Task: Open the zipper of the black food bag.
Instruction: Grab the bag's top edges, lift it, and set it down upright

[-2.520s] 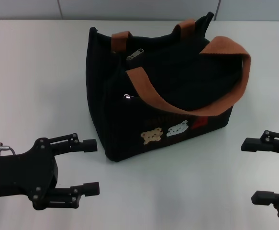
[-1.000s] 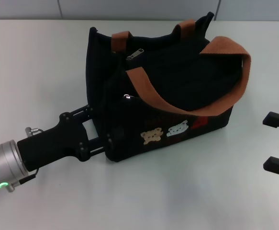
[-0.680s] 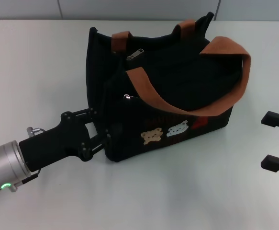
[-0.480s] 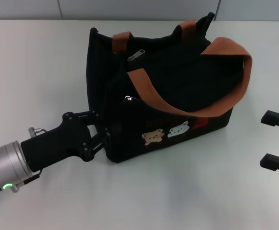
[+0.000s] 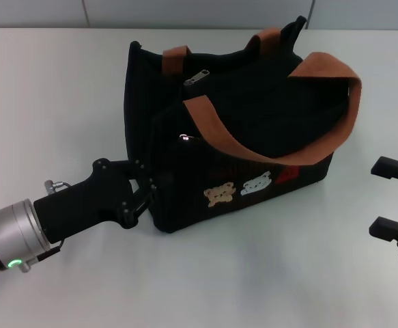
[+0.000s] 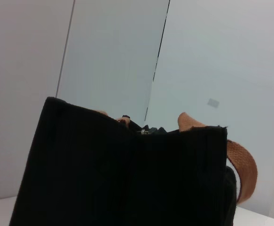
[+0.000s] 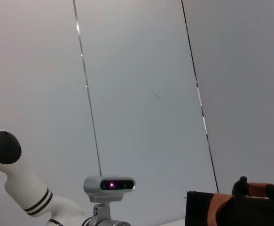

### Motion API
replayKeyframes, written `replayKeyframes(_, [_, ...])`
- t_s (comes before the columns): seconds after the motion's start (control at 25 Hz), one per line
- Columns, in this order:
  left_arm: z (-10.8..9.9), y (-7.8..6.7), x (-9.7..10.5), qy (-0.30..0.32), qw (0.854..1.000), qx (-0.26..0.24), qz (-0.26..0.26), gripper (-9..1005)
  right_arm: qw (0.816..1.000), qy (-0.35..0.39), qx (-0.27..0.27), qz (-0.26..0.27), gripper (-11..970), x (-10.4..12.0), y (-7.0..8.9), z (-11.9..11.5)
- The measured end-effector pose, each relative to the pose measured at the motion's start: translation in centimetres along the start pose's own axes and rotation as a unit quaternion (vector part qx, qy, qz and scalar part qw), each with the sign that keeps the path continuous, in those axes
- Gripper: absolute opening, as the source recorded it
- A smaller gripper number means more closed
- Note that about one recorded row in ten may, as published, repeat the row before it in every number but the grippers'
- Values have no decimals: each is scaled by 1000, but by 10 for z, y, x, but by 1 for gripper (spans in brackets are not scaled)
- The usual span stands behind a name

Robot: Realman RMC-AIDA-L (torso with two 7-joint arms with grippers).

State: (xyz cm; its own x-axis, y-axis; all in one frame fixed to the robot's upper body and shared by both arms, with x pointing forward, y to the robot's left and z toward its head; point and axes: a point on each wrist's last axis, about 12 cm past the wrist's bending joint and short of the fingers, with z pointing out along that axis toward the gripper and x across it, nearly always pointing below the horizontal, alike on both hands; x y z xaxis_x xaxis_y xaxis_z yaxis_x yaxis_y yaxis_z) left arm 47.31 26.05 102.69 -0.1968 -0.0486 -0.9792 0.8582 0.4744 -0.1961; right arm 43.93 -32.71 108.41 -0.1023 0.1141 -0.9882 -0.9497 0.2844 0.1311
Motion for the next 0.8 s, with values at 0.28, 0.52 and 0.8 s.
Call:
replayKeyframes(0.28, [0,0,0,0,1000,-1,0,109,1000,-4,2,3,839,1,0,0])
replayKeyframes(0.52, [-1,1,0,1,1000,-2,1,109,1000,-4,3,3,840,1,0,1])
replayKeyframes(0.8, [-2,2,-1,2,1000,-3,4,110,1000,-4,3,2,840,1,0,1])
